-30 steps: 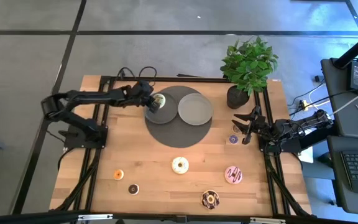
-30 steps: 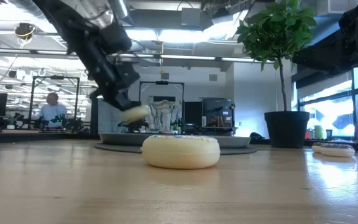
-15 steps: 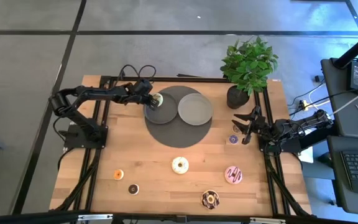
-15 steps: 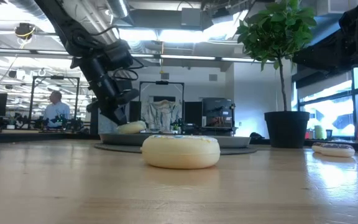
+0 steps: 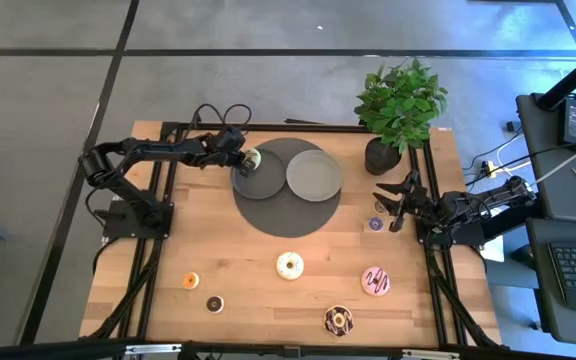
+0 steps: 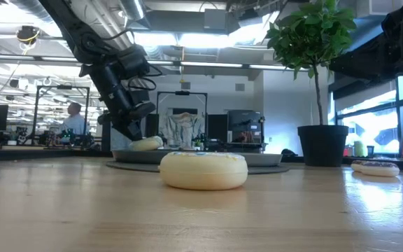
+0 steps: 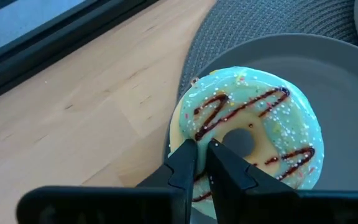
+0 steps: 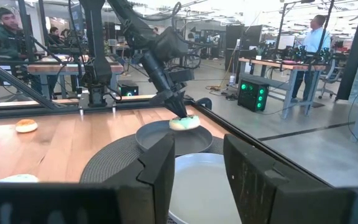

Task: Pick & Place donuts
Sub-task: Put the big blue donut on the black plate

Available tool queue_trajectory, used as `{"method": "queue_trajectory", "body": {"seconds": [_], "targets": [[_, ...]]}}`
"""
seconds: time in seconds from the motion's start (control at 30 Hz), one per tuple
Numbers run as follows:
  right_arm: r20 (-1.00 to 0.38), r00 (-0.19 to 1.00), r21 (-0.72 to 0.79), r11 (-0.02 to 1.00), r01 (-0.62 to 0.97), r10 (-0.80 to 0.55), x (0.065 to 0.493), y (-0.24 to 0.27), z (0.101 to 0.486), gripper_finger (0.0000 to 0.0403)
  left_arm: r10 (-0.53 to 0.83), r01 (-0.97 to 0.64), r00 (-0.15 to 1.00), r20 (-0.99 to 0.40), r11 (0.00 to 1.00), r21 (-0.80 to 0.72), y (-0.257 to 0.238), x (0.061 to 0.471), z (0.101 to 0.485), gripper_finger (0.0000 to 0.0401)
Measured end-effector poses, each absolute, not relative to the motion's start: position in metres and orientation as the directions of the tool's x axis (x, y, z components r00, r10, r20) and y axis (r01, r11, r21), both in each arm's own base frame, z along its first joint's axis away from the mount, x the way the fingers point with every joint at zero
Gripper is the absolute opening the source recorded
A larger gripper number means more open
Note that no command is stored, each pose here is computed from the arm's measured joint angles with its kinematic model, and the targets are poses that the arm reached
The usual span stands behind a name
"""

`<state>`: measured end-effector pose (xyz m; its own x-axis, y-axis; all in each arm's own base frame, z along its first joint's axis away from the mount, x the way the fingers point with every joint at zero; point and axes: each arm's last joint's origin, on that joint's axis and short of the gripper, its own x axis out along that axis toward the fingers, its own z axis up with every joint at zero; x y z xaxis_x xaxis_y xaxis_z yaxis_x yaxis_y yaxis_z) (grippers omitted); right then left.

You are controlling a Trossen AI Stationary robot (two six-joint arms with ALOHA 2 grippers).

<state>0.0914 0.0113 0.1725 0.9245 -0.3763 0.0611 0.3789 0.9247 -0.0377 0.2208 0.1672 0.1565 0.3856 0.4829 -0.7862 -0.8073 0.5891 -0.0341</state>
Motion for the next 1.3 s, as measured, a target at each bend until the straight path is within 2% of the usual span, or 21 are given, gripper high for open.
{"method": "queue_trajectory", "body": {"seconds": [0.5, 1.13, 1.3], "targets": [[0.061, 0.924, -0.038, 0.925, 0.379, -0.376, 0.091, 0.011, 0.173, 0.0139, 0.491, -0.812, 0.378, -0.785, 0.584, -0.026, 0.167, 0.221, 0.157, 0.0045], [0.061, 0.924, -0.034, 0.925, 0.379, -0.376, 0.091, 0.011, 0.173, 0.0139, 0.484, -0.808, 0.385, -0.786, 0.589, -0.034, 0.167, 0.221, 0.157, 0.0107], [0.061, 0.925, -0.034, 0.925, 0.379, -0.376, 0.091, 0.011, 0.173, 0.0139, 0.501, -0.779, 0.413, -0.761, 0.627, -0.010, 0.169, 0.223, 0.169, 0.0116]]}}
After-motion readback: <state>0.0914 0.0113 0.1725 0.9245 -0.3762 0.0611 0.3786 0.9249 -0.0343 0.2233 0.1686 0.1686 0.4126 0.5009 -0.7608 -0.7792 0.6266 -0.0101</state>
